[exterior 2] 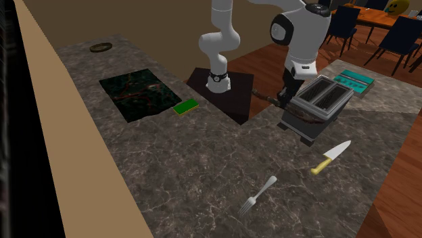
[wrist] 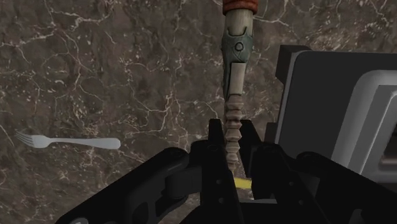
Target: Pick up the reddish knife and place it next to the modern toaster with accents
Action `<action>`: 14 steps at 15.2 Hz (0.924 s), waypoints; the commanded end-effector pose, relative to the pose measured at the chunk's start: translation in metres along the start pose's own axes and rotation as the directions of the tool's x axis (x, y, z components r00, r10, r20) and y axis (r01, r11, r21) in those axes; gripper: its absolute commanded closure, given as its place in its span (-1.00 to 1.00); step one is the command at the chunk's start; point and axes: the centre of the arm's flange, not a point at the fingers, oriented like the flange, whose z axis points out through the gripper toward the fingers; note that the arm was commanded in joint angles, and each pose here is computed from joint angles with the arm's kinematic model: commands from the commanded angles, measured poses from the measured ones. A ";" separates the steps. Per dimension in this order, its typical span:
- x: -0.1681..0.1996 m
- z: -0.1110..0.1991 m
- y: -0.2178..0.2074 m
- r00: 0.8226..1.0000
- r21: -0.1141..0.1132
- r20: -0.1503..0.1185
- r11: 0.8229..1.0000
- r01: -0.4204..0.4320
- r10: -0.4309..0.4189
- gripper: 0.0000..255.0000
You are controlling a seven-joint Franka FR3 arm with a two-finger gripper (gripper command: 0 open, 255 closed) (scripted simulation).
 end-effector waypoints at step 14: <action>-0.002 0.080 0.002 1.000 0.000 -0.001 1.000 0.000 0.000 1.00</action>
